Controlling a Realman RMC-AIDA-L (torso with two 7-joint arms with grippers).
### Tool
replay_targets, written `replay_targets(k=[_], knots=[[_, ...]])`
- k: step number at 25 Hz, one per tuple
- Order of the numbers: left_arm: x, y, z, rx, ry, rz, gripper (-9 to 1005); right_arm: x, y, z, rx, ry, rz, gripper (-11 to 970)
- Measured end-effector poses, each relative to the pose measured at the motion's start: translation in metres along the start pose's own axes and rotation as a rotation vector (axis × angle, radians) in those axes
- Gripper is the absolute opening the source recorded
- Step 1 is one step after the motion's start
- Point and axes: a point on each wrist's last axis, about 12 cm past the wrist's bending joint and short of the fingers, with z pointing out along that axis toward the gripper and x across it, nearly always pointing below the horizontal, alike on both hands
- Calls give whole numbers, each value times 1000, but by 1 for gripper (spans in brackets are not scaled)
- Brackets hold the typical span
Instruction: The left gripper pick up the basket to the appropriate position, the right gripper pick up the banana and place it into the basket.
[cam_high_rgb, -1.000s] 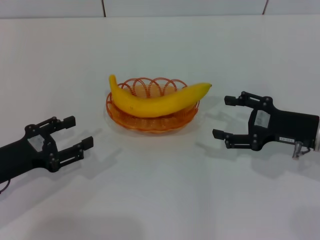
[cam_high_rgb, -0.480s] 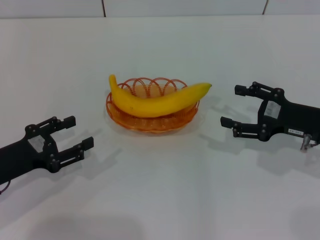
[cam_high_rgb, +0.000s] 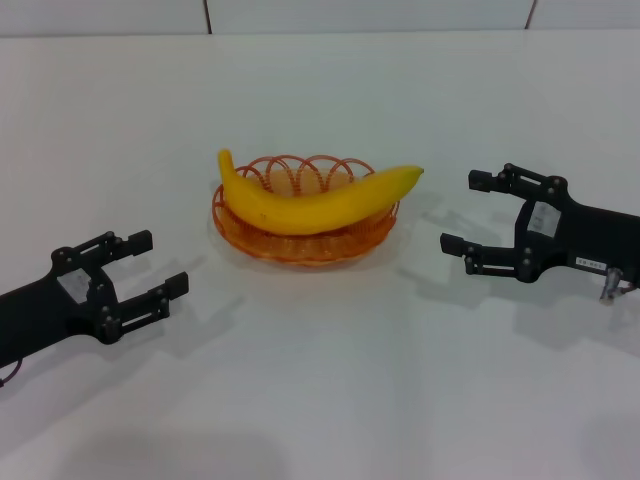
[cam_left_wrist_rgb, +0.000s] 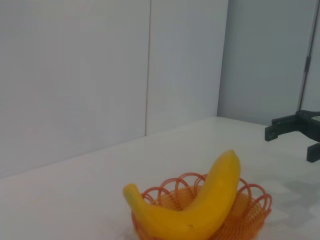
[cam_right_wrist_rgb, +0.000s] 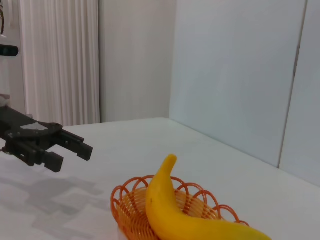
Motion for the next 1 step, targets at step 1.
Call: replay_targets(k=[1], knots=[[0,0,0,0,0,0,741,0,0,0,0,0,0,893]])
